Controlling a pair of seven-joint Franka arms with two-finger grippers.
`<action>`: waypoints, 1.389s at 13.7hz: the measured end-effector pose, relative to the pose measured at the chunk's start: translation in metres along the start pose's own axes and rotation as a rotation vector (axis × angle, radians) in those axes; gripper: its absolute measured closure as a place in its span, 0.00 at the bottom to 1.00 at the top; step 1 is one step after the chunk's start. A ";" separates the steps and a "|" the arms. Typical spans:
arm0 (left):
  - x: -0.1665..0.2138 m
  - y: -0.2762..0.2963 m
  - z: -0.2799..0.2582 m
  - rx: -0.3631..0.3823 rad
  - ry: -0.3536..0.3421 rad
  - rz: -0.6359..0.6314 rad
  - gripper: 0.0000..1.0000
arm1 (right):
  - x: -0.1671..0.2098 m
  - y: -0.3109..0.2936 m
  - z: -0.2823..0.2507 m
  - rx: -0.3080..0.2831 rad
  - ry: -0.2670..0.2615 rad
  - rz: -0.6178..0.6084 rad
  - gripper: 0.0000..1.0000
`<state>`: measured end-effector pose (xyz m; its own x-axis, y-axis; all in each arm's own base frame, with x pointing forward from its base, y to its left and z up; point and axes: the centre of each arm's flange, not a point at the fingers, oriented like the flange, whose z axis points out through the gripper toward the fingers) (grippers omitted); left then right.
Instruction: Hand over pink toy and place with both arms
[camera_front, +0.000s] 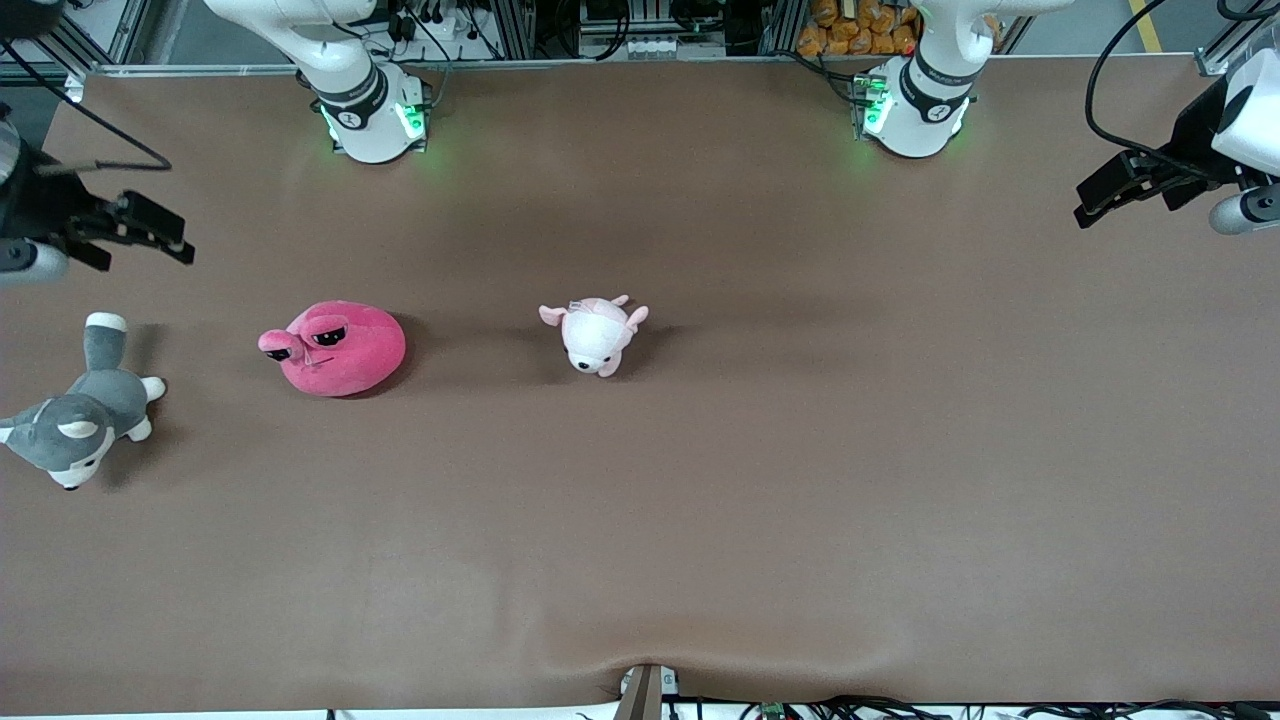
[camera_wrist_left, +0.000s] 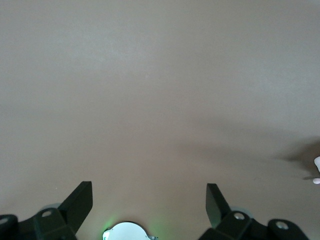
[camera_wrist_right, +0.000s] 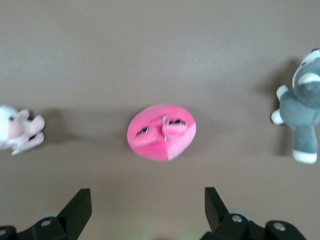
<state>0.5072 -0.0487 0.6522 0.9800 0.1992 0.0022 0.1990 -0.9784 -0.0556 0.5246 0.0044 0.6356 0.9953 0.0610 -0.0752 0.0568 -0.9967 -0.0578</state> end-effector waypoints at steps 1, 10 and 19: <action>0.000 0.000 -0.002 -0.001 0.003 0.000 0.00 | -0.007 -0.002 -0.012 0.001 -0.020 -0.004 0.00; -0.001 -0.001 -0.002 0.004 -0.013 -0.001 0.00 | -0.022 -0.008 -0.031 -0.002 -0.072 0.125 0.00; -0.003 -0.002 -0.007 0.006 -0.024 0.052 0.00 | -0.005 -0.005 -0.016 -0.001 -0.034 0.113 0.00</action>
<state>0.5037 -0.0477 0.6589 0.9884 0.1495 -0.0252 0.1477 -0.9871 -0.0613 0.5203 0.0083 0.6527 0.9921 -0.0502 -0.1151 -0.0558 -0.9974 -0.0462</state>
